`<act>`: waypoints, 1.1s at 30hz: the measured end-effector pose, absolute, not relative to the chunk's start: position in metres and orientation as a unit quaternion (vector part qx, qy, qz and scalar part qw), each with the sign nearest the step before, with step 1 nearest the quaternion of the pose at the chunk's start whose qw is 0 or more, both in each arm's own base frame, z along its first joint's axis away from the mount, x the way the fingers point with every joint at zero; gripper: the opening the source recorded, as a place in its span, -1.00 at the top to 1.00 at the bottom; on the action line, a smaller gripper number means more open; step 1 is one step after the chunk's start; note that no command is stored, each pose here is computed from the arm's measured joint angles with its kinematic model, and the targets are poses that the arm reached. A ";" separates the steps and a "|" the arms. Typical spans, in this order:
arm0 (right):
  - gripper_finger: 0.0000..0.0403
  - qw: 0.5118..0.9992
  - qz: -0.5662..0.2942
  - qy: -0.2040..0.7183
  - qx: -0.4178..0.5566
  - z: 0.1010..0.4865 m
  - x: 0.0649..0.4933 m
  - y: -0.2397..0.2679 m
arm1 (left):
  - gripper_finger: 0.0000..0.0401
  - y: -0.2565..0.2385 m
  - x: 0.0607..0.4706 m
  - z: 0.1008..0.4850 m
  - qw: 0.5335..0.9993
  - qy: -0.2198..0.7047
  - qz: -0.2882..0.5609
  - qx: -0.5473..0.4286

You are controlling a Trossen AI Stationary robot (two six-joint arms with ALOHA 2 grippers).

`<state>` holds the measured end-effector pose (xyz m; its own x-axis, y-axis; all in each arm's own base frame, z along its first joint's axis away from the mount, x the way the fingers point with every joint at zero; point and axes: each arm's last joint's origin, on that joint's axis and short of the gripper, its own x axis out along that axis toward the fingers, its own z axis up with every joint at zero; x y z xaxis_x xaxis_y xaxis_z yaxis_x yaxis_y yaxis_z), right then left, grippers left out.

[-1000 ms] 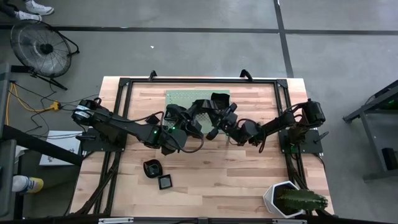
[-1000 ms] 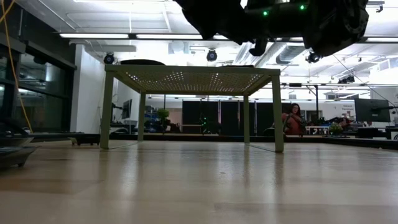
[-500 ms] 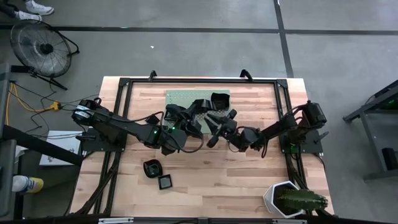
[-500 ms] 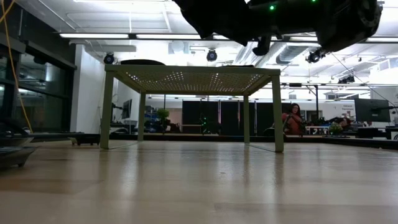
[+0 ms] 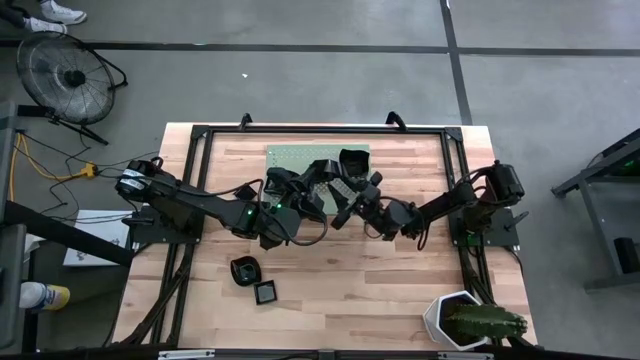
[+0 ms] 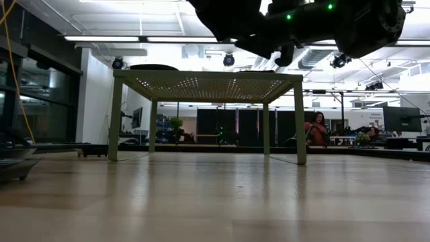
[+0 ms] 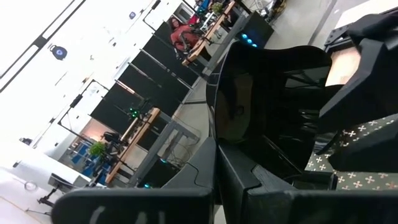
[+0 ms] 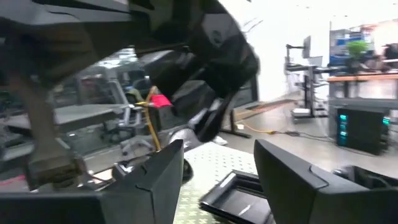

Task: Pick & Place Mini shaped plates
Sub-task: Stack the distorted square plate on top of the other distorted square plates on the shelf

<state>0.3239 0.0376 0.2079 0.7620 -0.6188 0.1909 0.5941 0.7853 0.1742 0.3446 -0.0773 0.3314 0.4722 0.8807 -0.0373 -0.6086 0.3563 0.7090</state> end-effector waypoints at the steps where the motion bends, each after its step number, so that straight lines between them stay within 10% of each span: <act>1: 0.05 0.938 -0.320 -0.121 0.051 0.208 0.324 0.037 | 1.00 -0.077 0.345 0.331 0.796 0.212 0.467 0.321; 17: 0.08 0.932 -0.320 -0.164 0.046 0.218 0.323 0.026 | 1.00 -0.077 0.345 0.331 0.798 0.211 0.465 0.321; 33: 0.74 0.933 -0.314 -0.168 0.046 0.218 0.323 0.026 | 1.00 -0.078 0.345 0.331 0.804 0.209 0.455 0.322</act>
